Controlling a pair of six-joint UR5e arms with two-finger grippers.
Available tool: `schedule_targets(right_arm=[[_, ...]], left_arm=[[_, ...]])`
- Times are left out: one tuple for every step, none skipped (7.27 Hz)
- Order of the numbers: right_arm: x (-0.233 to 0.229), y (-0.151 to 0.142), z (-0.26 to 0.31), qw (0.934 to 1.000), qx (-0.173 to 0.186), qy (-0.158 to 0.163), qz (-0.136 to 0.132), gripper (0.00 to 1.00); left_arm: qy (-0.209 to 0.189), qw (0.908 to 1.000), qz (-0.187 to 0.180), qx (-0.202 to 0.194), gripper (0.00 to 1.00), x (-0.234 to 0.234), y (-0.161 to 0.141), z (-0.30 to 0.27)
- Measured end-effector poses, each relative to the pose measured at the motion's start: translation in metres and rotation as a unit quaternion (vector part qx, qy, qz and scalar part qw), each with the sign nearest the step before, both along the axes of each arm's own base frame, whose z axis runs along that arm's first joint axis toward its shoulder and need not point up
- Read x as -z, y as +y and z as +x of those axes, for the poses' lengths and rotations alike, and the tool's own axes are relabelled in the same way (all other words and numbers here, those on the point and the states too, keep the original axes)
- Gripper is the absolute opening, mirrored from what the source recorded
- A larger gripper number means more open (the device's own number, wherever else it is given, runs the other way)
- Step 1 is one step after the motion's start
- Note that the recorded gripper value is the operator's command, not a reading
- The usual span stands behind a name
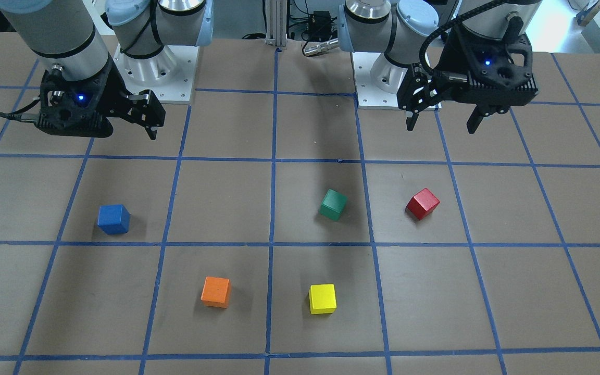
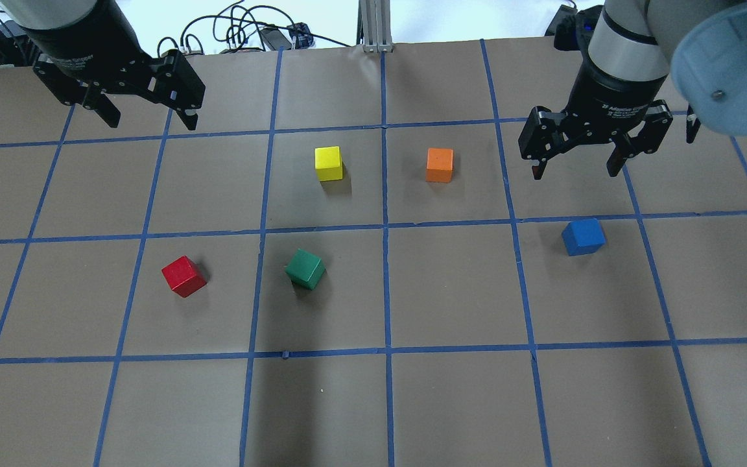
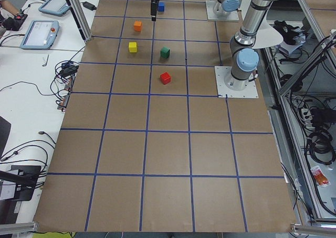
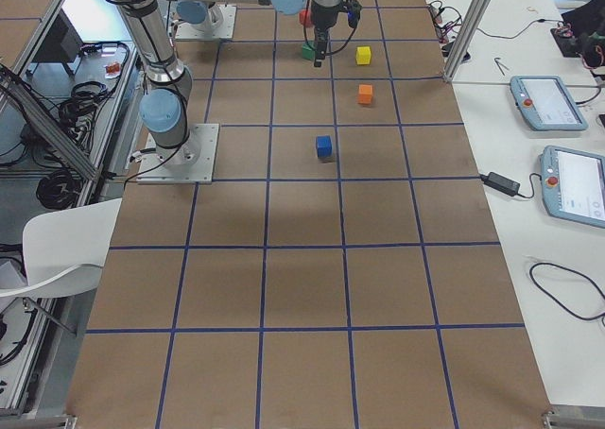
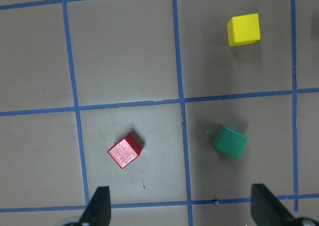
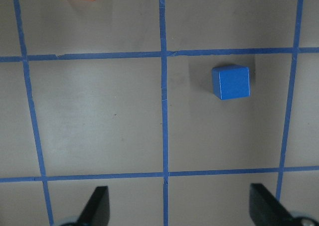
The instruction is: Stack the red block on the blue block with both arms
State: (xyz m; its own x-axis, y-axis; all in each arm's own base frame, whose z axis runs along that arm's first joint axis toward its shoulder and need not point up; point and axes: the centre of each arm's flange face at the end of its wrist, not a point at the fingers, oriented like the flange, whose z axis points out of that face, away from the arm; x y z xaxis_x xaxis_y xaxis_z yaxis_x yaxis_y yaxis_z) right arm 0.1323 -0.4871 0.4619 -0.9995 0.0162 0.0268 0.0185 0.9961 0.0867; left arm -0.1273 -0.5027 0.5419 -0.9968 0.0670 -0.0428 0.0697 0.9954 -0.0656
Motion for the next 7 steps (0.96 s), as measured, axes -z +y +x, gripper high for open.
schedule_targets(right_arm=[[0.0002, 0.0001, 0.0001, 1.0000, 0.000, 0.000, 0.000, 1.00], [0.0007, 0.0001, 0.0003, 1.0000, 0.000, 0.001, 0.000, 1.00], [0.0010, 0.0002, 0.0005, 1.0000, 0.001, 0.001, 0.001, 1.00], [0.0013, 0.0003, 0.0006, 1.0000, 0.007, 0.002, 0.001, 1.00], [0.0017, 0.0006, 0.0009, 0.9998, 0.020, 0.003, 0.002, 1.00], [0.0020, 0.0009, 0.0012, 0.9995, 0.032, 0.004, 0.002, 1.00], [0.0021, 0.0011, 0.0013, 0.9993, 0.038, 0.005, 0.003, 1.00]], left_arm=[[0.000, 1.0000, 0.002, -0.001, 1.00, 0.0017, -0.0009, 0.0000], [0.000, 1.0000, 0.004, -0.004, 1.00, 0.0041, -0.0025, 0.0000], [0.000, 1.0000, 0.004, -0.005, 1.00, 0.0045, -0.0026, -0.0004], [0.000, 1.0000, 0.004, -0.004, 1.00, 0.0042, -0.0021, -0.0006], [-0.001, 1.0000, 0.003, -0.003, 1.00, 0.0035, -0.0016, -0.0004], [-0.003, 1.0000, 0.005, -0.004, 1.00, 0.0035, -0.0011, -0.0003], [-0.004, 0.9999, 0.010, -0.005, 1.00, 0.0050, -0.0015, -0.0004]])
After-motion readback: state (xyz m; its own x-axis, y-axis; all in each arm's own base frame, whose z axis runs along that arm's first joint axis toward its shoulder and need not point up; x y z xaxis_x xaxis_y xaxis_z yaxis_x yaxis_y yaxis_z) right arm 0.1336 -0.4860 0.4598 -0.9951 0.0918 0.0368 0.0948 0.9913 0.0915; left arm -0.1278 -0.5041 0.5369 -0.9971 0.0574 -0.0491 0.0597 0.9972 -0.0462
